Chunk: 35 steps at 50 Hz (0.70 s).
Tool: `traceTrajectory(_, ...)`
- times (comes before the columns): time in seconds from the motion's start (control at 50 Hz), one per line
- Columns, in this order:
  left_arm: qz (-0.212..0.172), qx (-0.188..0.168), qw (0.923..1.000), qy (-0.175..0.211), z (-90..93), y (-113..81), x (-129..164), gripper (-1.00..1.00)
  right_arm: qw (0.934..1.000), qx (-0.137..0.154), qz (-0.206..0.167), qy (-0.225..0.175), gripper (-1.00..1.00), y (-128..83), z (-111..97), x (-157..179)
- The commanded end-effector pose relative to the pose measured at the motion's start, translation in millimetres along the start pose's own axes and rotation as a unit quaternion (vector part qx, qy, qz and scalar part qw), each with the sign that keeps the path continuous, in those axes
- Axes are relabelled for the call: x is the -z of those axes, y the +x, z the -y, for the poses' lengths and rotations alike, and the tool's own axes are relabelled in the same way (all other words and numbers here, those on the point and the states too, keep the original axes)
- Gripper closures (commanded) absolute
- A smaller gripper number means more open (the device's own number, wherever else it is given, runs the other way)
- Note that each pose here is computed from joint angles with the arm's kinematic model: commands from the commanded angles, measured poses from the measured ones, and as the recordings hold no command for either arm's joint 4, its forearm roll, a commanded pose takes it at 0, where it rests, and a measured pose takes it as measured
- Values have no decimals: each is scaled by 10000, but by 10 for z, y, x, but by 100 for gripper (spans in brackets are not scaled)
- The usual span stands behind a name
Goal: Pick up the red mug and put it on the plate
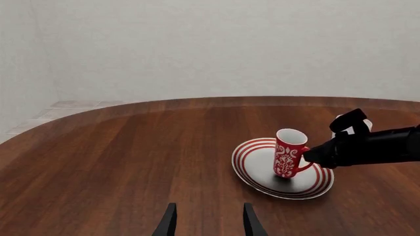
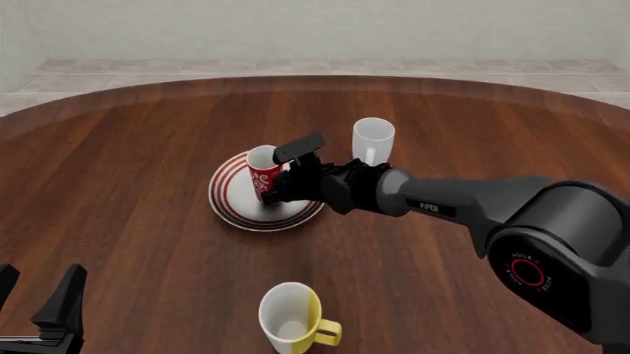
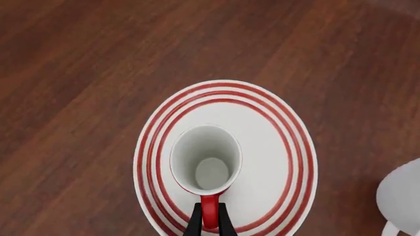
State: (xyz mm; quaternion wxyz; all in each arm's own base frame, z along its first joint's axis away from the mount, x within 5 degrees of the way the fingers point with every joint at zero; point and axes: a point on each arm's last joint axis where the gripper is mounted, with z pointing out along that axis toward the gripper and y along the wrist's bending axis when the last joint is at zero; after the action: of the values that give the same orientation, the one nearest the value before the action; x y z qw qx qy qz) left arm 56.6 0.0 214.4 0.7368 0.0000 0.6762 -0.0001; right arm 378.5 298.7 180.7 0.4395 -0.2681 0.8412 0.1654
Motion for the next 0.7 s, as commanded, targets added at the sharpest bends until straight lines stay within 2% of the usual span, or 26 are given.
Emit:
traceTrajectory(0.02,0,0,10000,0,0,0,0,-100,10000,18,30,-3,100,-12,-4,1)
traceTrajectory(0.7,0,0,10000,0,0,0,0,-100,10000,-4,7,-20,100,34,-23,-35)
